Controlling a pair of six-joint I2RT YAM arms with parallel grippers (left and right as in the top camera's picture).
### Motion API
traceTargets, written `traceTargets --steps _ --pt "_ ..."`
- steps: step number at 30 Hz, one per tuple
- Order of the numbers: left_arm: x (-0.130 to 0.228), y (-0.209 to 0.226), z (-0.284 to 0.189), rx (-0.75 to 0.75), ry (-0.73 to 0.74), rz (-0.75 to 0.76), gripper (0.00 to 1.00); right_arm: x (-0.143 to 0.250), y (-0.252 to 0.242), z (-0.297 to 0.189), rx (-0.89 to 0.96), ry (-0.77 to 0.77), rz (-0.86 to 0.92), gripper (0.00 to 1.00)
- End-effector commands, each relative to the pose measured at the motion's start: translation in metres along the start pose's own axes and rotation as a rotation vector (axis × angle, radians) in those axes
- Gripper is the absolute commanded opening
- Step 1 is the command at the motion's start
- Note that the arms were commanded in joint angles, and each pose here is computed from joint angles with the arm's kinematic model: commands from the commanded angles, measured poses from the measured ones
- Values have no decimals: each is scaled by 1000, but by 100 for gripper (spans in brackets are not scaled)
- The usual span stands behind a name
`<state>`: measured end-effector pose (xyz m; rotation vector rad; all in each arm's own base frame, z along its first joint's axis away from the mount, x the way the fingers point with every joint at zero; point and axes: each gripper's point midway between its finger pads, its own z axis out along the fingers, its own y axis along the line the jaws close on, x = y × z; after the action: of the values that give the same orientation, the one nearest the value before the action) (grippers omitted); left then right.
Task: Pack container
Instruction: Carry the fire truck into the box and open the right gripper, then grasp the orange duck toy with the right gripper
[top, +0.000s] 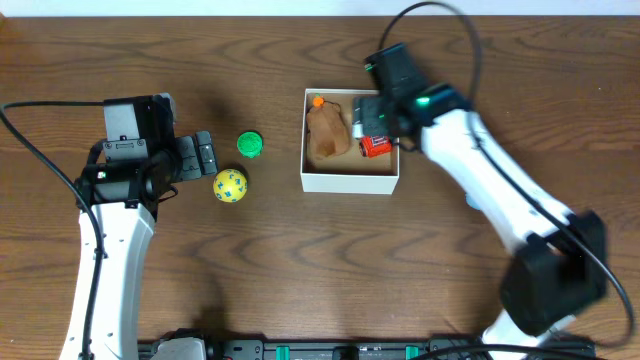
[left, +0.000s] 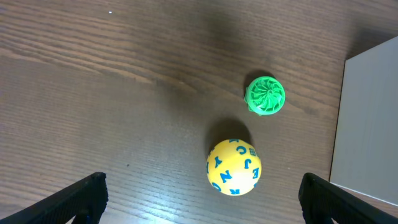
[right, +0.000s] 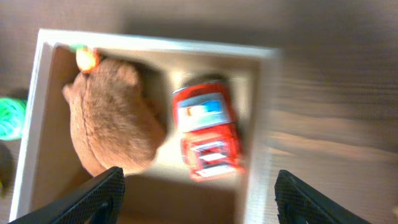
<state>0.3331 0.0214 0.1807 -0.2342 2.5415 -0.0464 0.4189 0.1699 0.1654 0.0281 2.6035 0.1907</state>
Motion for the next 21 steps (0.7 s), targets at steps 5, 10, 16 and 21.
traceTargets --steps 5,10,16,21 --pt "-6 -1 -3 6 -15 14 98 -25 -122 -60 214 -79 195 79" --pt "-6 -1 -3 6 -15 14 98 5 -188 -38 314 57 322 80" --pt "-6 -1 -3 6 -14 14 98 59 -208 22 279 238 397 73" --pt "-6 -1 -3 6 -14 14 98 101 -210 56 289 327 419 75"
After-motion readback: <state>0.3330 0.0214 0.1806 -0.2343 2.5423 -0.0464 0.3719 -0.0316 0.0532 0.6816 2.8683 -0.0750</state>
